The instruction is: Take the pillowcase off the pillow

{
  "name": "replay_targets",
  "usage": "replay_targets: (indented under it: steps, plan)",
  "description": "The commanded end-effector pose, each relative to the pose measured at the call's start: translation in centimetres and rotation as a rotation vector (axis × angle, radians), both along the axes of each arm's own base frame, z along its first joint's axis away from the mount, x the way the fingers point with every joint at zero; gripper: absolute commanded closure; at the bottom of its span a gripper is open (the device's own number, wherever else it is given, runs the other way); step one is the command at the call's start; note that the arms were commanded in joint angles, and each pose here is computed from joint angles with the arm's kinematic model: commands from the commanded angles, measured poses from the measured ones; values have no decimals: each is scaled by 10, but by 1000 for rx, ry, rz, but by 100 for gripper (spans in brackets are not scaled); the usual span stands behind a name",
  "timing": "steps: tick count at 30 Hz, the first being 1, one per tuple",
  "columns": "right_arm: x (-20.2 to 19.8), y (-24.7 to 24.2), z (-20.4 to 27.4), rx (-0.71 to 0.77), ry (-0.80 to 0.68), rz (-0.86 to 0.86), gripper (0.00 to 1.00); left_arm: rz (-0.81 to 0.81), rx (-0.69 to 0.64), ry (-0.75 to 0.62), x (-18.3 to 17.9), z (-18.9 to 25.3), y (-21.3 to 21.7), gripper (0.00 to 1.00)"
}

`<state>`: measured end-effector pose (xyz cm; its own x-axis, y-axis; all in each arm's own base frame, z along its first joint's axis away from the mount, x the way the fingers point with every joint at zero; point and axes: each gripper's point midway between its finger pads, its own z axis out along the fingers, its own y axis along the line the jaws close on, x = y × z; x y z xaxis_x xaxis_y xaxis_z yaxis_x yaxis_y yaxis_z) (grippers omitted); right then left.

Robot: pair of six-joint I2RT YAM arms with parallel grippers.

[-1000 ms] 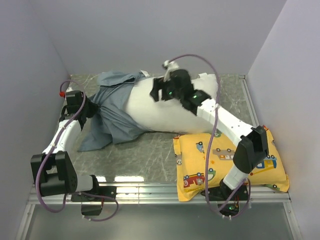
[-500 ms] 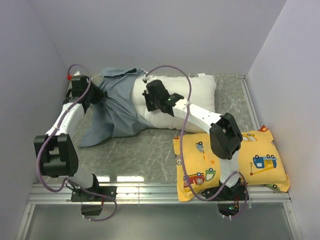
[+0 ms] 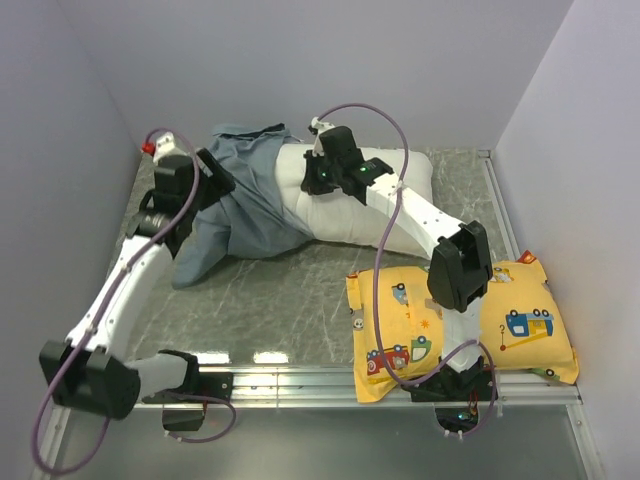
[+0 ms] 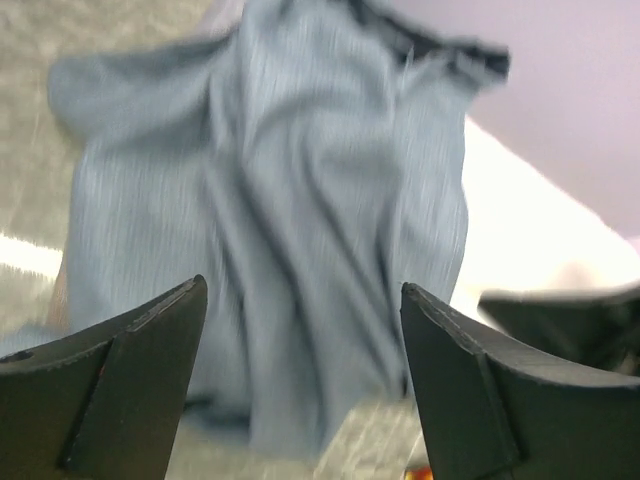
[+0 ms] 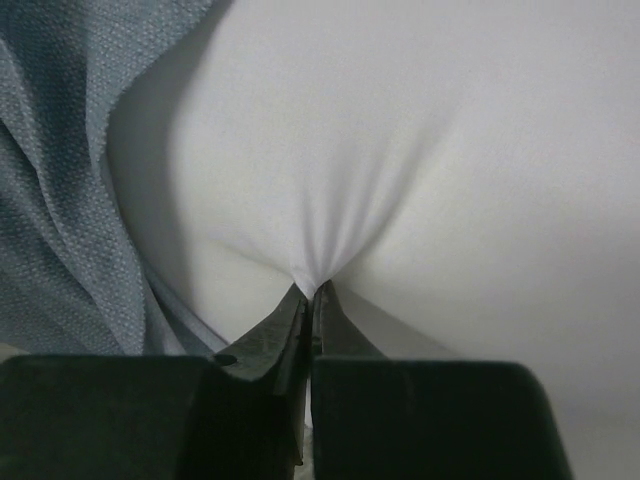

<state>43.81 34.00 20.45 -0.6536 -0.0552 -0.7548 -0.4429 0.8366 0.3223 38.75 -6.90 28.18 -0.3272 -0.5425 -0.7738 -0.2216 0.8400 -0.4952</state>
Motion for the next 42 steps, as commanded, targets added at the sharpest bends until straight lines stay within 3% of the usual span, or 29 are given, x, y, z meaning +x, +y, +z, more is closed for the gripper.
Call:
replay_targets:
  steps: [1, 8, 10, 11, 12, 15, 16, 26, 29, 33, 34, 37, 38, 42]
  plan:
    - [5, 4, 32, 58, -33, 6, 100, 47, 5, 37, -27, -29, 1, 16]
    - [0, 1, 45, 79, -51, -3, 100, -52, -85, 43, -21, -71, -34, 12]
    - [0, -4, 45, 63, -55, -17, 100, -23, -95, 51, -16, -75, -32, 16]
    - [2, -9, 44, 56, -59, -31, 100, 31, -72, 71, -14, -82, -22, 23]
    - [5, -16, 45, 58, -61, -44, 100, 58, -67, 72, -12, -79, -17, 49]
    - [7, -32, 46, 75, -64, -70, 100, 178, -40, 70, -13, -73, 16, 98]
    - [12, -48, 46, 79, -57, -102, 100, 240, -47, 60, -13, -68, 39, 99]
    - [28, -127, 46, 147, -42, -245, 100, 600, -112, 22, -29, -56, 192, 100]
    - [20, -131, 45, 146, -43, -230, 100, 583, -163, 42, -21, -72, 204, 99]
    - [-8, -112, 36, 158, -18, -152, 100, 482, -237, 52, -3, -82, 187, 98]
    - [-12, -108, 34, 146, -28, -148, 100, 440, -251, 25, 2, -75, 179, 93]
    - [-40, -83, 12, 120, 0, -86, 100, 402, -211, -29, 5, -51, 169, 58]
    - [-43, -78, 9, 117, -4, -81, 100, 387, -195, -44, 6, -36, 167, 42]
    - [-72, -53, -25, 65, 50, -33, 100, 293, -75, -100, 9, 13, 153, 24]
